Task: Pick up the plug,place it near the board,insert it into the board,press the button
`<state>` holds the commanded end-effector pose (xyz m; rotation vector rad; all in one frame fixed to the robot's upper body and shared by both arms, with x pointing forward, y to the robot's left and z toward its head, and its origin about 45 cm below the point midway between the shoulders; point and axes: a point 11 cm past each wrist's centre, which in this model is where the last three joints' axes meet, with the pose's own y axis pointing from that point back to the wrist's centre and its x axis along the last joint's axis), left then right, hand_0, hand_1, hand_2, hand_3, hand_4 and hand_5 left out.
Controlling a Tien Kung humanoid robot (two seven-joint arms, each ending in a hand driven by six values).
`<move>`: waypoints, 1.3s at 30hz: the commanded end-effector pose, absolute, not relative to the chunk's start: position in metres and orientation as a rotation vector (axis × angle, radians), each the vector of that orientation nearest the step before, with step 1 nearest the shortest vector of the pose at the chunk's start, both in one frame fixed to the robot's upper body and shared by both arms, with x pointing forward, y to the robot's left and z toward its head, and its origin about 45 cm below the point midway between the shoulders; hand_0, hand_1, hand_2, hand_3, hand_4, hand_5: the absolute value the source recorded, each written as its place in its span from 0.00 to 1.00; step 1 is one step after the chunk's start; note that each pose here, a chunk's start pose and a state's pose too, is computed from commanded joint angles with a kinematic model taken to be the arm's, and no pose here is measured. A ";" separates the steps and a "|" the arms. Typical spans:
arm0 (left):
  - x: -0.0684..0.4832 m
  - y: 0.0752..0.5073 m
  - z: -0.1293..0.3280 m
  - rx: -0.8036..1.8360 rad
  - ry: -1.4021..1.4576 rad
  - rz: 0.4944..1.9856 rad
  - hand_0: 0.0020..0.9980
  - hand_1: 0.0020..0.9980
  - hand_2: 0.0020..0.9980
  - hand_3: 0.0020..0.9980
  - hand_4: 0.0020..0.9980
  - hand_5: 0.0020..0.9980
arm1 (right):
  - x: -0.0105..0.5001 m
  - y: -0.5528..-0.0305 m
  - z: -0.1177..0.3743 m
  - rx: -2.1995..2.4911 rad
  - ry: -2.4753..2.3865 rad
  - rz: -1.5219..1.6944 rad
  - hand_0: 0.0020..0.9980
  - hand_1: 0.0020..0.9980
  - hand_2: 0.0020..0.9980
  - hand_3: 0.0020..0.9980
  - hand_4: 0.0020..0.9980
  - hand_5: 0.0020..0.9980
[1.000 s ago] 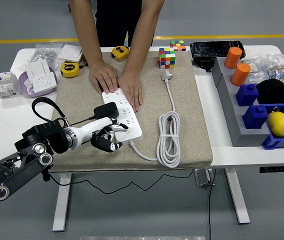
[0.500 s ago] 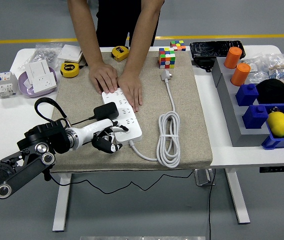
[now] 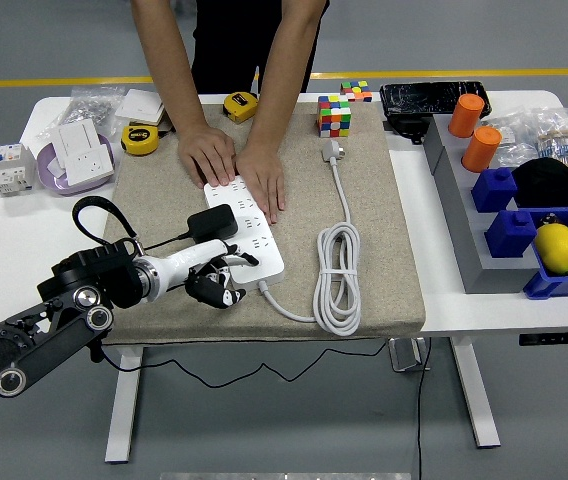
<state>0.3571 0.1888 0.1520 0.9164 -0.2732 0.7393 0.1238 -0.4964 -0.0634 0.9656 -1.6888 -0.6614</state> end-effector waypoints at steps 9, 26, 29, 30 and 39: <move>0.356 0.189 0.146 0.927 -0.267 0.736 0.12 0.02 0.18 0.83 0.56 0.00 | 0.121 -0.497 -0.064 0.963 -1.683 -0.661 1.00 0.87 0.77 0.84 1.00 0.85; 0.360 0.188 0.167 0.880 -0.321 0.776 0.12 0.02 0.17 0.81 0.54 0.00 | 0.122 -0.498 -0.063 0.962 -1.685 -0.662 1.00 0.87 0.77 0.84 1.00 0.85; 0.360 0.174 0.195 0.741 -0.351 0.811 0.12 0.02 0.17 0.81 0.54 0.00 | 0.122 -0.497 -0.064 0.962 -1.686 -0.664 1.00 0.87 0.77 0.84 1.00 0.85; 0.361 0.168 0.208 0.672 -0.362 0.828 0.12 0.02 0.17 0.81 0.54 0.00 | 0.122 -0.496 -0.064 0.963 -1.685 -0.665 1.00 0.87 0.77 0.84 1.00 0.85; 0.390 0.169 0.262 0.077 -0.235 1.120 0.46 0.67 0.61 0.64 0.90 0.12 | 0.124 -0.492 -0.065 0.975 -1.686 -0.668 1.00 0.87 0.77 0.84 1.00 0.85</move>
